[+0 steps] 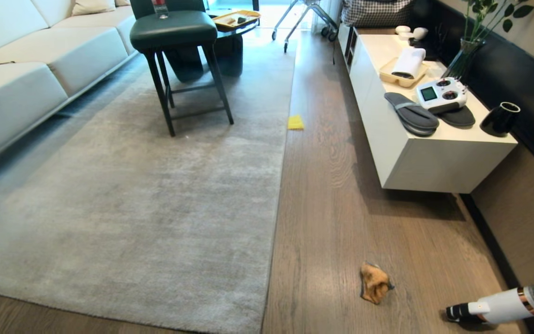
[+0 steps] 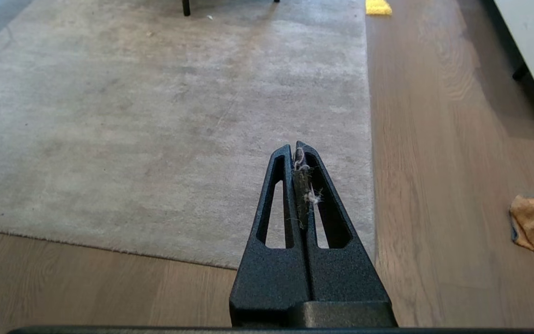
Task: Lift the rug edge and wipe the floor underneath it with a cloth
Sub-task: Lift up the carpet
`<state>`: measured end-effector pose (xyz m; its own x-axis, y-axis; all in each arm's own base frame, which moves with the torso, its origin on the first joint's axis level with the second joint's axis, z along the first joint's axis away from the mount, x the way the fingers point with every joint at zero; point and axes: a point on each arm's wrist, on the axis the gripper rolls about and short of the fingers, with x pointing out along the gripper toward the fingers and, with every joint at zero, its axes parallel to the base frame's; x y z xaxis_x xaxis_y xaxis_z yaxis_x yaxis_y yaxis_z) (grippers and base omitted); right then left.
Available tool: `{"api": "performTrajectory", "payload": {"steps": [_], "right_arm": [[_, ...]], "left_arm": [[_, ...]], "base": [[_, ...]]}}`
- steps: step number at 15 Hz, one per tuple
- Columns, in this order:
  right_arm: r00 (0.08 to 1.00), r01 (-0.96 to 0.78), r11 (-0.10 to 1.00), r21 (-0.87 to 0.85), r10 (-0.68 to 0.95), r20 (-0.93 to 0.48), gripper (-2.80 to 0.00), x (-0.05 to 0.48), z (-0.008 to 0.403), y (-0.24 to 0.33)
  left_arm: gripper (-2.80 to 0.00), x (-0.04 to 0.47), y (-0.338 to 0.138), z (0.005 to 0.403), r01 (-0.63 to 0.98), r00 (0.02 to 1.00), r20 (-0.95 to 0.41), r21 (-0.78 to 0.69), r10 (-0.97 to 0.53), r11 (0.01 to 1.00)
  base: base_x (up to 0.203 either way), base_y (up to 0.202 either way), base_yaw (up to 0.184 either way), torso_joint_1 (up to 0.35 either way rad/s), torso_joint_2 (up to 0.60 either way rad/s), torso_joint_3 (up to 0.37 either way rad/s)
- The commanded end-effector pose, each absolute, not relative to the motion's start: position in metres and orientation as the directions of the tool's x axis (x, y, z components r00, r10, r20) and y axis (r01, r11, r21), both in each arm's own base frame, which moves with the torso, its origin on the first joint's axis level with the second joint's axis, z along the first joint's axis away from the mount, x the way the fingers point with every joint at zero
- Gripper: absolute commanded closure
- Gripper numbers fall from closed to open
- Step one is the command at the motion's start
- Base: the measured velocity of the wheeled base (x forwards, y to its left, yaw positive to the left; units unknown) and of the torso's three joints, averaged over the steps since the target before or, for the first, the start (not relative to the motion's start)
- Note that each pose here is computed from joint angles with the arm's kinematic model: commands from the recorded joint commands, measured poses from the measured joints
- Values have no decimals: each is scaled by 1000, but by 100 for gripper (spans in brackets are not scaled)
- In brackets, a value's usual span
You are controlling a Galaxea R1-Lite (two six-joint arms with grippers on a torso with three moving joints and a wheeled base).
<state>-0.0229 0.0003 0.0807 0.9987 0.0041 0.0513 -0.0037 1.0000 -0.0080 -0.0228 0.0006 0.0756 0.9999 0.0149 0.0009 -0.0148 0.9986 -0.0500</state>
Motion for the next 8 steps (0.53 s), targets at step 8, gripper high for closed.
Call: {"api": "performTrajectory", "payload": {"steps": [8], "right_arm": [[999,-4,1000,-8,5,52,0,-23,81,0]], "left_arm": [[0,-23,1,76,-15,1000,2,-51,15,999]], "base": [[0,0,0,3,3,-196]]}}
